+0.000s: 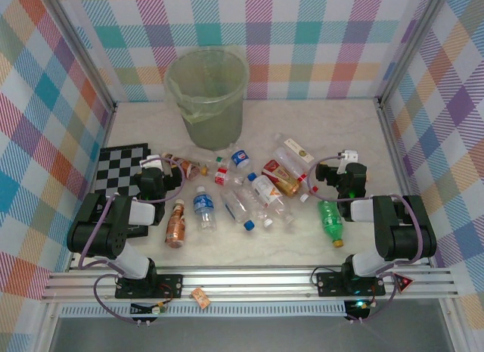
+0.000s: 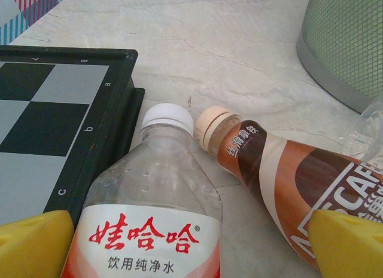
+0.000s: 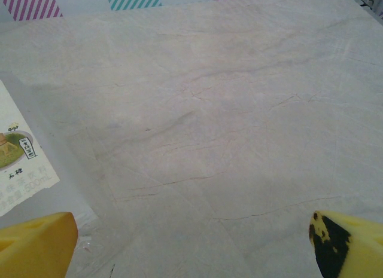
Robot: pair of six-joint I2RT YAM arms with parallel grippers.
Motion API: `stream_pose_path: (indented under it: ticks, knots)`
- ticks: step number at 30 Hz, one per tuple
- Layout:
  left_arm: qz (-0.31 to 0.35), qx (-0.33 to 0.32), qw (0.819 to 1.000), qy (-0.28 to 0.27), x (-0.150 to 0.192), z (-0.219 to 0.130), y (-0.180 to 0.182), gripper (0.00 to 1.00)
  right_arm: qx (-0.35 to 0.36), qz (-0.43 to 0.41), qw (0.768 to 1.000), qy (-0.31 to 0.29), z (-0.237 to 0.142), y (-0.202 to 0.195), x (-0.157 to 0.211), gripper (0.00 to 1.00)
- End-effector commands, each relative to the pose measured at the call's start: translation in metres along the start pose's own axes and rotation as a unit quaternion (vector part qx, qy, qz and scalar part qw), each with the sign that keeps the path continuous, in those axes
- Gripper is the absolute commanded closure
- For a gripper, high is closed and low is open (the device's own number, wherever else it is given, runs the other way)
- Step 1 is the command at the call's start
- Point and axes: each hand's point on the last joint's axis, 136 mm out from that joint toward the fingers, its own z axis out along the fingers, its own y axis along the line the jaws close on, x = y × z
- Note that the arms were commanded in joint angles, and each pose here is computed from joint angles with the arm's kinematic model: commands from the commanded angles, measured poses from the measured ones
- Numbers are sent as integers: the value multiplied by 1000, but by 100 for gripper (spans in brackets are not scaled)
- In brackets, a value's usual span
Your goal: Put the plastic bottles in the bin
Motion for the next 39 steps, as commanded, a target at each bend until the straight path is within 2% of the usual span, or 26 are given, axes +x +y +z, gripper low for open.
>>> stream_pose_path:
  ticks: [1,5,9,11,14,17,20,23,27,30,33,37,39]
  knots:
    - [-3,15,1000,-22,-15,3,-7,0,-9,-1,1000,-16,4,3,-12,1]
    - [9,31,999,-13,-21,3,-14,0,-17,-3,1000,-11,4,6,-19,1]
    - [9,10,1000,-17,-49,-13,-9,0,-1,1,1000,21,-9,3,-42,1]
    - [-6,-5,1000,-18,-64,-24,-3,0,23,19,996,82,-18,-3,-43,1]
    - [-49,-15,999,7,-84,-42,1,0,61,66,975,203,-48,-7,-42,1]
    - [-98,-15,994,49,-104,-67,2,0,72,119,940,311,-92,0,-28,1]
    - [-139,20,986,85,-116,-95,-8,0,78,145,903,396,-132,7,-5,1]
    - [-187,89,971,121,-118,-121,-30,0,69,164,869,462,-159,17,18,1]
    - [-245,173,940,162,-116,-146,-58,0,45,200,832,515,-175,35,42,1]
    - [-269,228,916,189,-117,-161,-78,0,50,200,819,536,-177,35,59,3]
    - [-292,263,899,195,-119,-172,-89,0,52,198,805,557,-176,35,77,5]
    - [-312,287,881,210,-112,-174,-100,1,41,205,801,560,-164,40,90,8]
    - [-311,287,879,220,-107,-172,-103,0,47,200,798,566,-159,38,99,9]
